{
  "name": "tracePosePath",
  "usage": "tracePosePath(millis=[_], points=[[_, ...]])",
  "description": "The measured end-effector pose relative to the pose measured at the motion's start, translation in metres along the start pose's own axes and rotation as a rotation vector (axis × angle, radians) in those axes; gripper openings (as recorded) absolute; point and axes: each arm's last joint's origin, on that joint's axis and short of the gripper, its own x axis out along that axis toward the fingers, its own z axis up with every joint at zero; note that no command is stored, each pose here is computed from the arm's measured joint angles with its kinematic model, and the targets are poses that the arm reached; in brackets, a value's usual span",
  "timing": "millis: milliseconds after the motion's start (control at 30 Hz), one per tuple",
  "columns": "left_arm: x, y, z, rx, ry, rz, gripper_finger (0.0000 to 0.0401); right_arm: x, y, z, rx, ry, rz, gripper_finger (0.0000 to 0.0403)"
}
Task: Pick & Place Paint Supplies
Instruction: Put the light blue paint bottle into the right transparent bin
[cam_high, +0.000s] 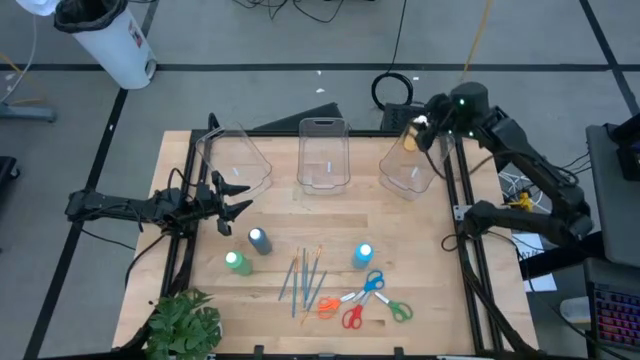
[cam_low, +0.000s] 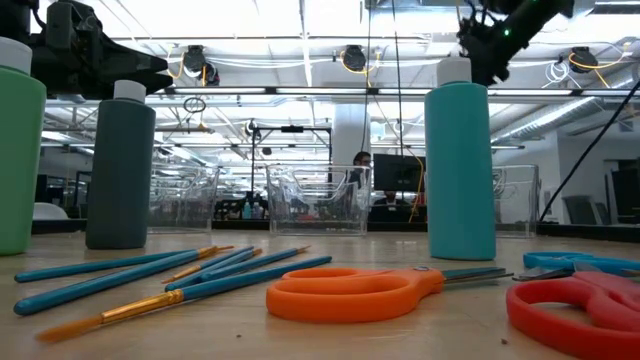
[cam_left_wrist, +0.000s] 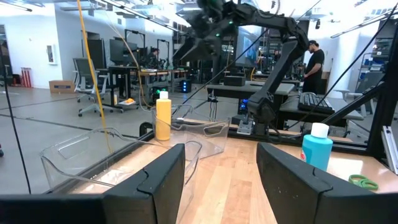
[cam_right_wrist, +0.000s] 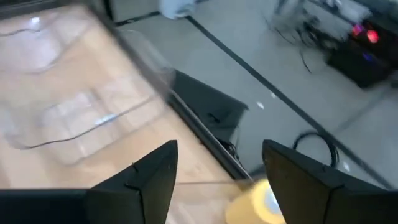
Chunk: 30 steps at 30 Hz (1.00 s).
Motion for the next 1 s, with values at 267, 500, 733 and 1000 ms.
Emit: tracePosePath(millis=[267, 500, 733, 1000], points=[[0.000, 0.000, 0.000, 0.000, 0.000, 0.000, 0.0207, -0.006, 0.043, 0.009, -0.187, -0.059, 0.180, 0.0230], [0.000, 0.000, 0.000, 0.000, 0.000, 0.000, 0.0207, -0.009, 0.075, 0.011, -0.269, -0.085, 0.320, 0.0227], [0.000, 0.000, 0.000, 0.000, 0.000, 0.000, 0.0207, -0.016, 0.101, 0.011, -0.335, -0.108, 0.433, 0.0226], [0.000, 0.000, 0.000, 0.000, 0.000, 0.000, 0.0207, -0.026, 0.125, 0.010, -0.287, -0.099, 0.551, 0.0224]])
